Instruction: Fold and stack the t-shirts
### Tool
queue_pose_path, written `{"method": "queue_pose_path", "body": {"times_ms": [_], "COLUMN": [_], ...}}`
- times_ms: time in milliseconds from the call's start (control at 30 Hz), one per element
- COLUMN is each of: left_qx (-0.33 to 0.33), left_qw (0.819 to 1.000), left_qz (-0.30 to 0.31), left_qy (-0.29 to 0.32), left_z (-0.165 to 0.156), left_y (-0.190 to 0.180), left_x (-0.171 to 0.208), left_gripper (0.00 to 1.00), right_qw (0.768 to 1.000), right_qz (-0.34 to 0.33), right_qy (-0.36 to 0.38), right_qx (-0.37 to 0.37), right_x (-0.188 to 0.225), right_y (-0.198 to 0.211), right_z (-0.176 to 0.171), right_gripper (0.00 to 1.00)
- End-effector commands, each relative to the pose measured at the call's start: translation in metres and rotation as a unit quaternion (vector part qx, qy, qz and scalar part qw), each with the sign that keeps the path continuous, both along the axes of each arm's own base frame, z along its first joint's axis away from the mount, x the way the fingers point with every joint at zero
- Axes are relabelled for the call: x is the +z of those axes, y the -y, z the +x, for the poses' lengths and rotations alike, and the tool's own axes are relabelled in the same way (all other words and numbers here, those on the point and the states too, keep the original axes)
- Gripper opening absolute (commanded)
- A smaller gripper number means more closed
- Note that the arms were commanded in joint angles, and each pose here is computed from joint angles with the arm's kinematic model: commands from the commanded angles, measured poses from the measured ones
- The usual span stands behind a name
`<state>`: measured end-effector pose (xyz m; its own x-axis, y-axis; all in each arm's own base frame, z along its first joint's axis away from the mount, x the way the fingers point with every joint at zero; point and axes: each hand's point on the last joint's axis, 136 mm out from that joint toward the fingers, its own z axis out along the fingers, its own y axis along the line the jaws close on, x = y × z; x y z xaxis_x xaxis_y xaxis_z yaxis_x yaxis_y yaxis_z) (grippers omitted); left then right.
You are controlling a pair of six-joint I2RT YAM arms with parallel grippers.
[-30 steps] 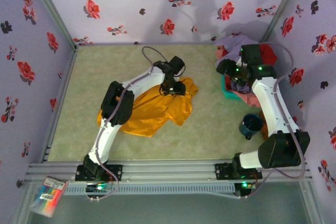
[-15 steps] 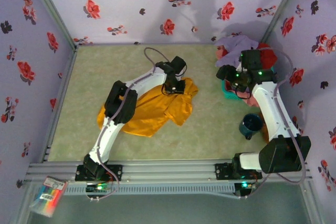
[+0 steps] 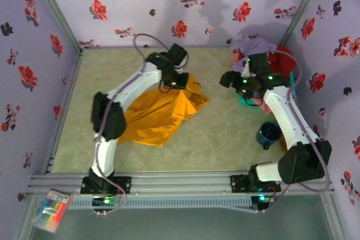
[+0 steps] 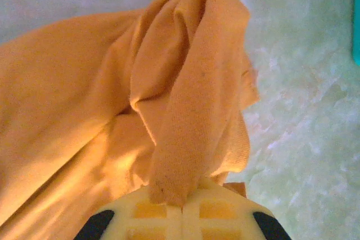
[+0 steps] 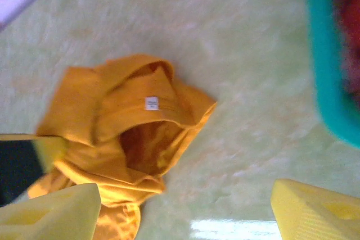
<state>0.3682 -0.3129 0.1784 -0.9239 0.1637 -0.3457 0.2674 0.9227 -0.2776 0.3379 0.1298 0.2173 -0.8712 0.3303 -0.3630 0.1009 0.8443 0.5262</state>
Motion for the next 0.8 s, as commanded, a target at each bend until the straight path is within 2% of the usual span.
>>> {"method": "queue_pose_path", "body": {"times_ms": [0,100,167,300,400,567,667,767], "left_qx": [0.034,0.062,0.086,0.114,0.123,0.132,0.13,0.133], "left_qw": [0.999,0.997,0.995,0.992,0.989,0.987,0.987,0.987], "left_qz": [0.036,0.024,0.023,0.007,-0.003,-0.014,-0.013,-0.015], "left_qy": [-0.004,-0.032,-0.042,-0.061,-0.078,-0.085,-0.089,-0.09], "left_z": [-0.019,-0.035,-0.046,-0.061,-0.068,-0.071,-0.072,-0.073], "left_y": [-0.066,-0.108,-0.137,-0.171,-0.185,-0.196,-0.197,-0.199], "left_x": [0.011,-0.002,-0.009,-0.02,-0.029,-0.035,-0.038,-0.037], "left_gripper": [0.0,0.0,0.0,0.0,0.0,0.0,0.0,0.0], "right_qw": [0.999,0.998,0.997,0.993,0.989,0.981,0.98,0.983], "right_qz": [0.021,0.049,0.044,0.029,0.028,-0.007,-0.034,-0.068], "right_qy": [-0.013,-0.017,-0.033,-0.08,-0.113,-0.15,-0.157,-0.141], "right_qx": [0.025,0.036,0.052,0.078,0.095,0.126,0.115,0.095], "right_x": [-0.007,-0.023,-0.04,-0.076,-0.101,-0.136,-0.155,-0.162], "right_y": [-0.035,-0.064,-0.083,-0.114,-0.137,-0.159,-0.155,-0.141], "right_z": [0.0,0.007,0.011,0.016,0.014,-0.014,-0.019,-0.011], "right_gripper": [0.8,0.79,0.79,0.77,0.77,0.74,0.72,0.68]}}
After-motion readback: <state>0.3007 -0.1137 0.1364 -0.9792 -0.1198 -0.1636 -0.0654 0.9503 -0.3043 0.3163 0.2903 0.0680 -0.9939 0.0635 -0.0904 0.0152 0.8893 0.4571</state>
